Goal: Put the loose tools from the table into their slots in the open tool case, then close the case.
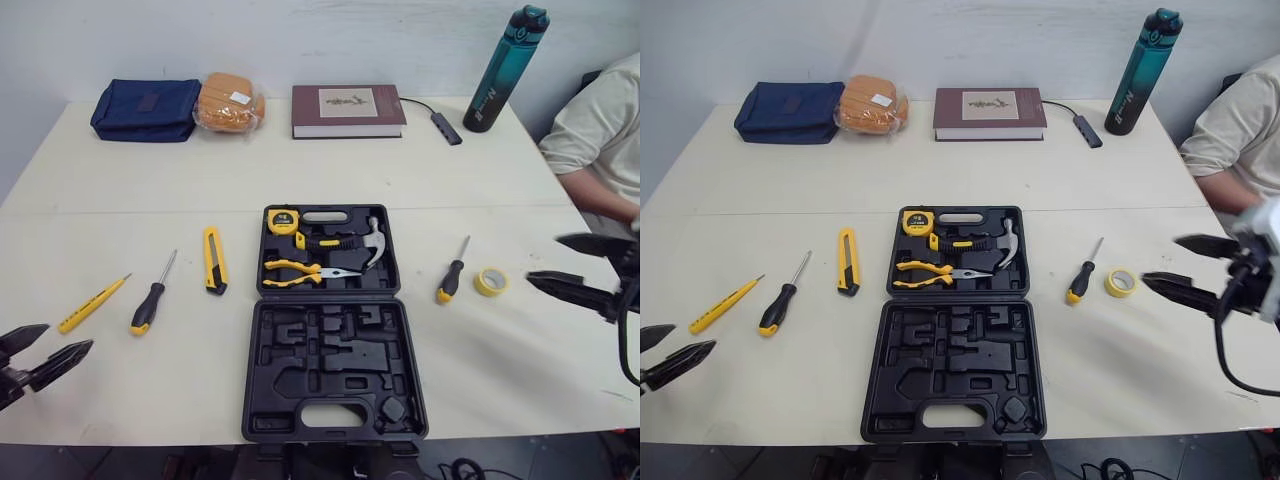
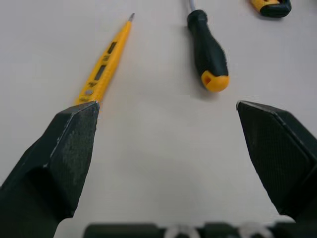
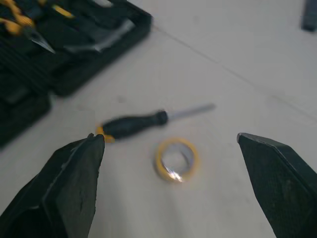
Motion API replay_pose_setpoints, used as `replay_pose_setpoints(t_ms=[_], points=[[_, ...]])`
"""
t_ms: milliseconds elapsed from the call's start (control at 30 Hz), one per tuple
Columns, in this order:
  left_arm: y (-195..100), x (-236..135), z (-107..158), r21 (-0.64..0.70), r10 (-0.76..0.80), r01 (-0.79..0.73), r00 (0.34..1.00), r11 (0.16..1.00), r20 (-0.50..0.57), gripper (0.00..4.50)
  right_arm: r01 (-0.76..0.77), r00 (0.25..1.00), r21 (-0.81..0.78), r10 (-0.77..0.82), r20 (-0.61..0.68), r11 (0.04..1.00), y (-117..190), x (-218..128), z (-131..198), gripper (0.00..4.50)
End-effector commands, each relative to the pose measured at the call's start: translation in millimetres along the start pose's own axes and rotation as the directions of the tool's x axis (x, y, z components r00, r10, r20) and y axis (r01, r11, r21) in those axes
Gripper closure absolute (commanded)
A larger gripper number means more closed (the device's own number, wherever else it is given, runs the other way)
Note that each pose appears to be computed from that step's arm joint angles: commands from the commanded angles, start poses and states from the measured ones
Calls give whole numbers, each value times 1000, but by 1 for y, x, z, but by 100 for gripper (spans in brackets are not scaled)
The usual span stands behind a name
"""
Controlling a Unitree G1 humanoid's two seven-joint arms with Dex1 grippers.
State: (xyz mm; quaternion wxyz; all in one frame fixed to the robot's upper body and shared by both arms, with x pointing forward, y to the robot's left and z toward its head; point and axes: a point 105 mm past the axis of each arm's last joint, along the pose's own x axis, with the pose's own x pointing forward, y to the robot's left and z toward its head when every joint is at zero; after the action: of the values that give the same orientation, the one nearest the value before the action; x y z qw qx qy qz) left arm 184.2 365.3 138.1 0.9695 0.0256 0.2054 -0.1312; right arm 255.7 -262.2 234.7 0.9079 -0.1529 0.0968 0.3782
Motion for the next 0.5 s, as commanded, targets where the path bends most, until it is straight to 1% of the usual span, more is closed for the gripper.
replay_pose_setpoints(t_ms=[33, 167, 267, 400, 500], points=[[-7, 17, 0, -5, 20, -20, 999, 1000, -48, 2, -198, 973, -45, 201, 113, 979, 37, 27, 40, 3], [-14, 37, 3, -44, 44, -47, 997, 998, -59, 2, -377, 896, -86, 387, 219, 922, 71, 51, 71, 3], [-26, 52, 6, -28, 4, -6, 997, 1000, -77, 2, -478, 823, -111, 489, 289, 871, 91, 64, 89, 3], [-23, 70, 12, -19, 34, -36, 996, 999, -82, 2, -560, 763, -148, 577, 290, 815, 111, 76, 93, 3], [-32, 83, 11, -2, 3, -3, 995, 1000, -102, 2, -593, 733, -169, 615, 292, 787, 121, 82, 94, 3]])
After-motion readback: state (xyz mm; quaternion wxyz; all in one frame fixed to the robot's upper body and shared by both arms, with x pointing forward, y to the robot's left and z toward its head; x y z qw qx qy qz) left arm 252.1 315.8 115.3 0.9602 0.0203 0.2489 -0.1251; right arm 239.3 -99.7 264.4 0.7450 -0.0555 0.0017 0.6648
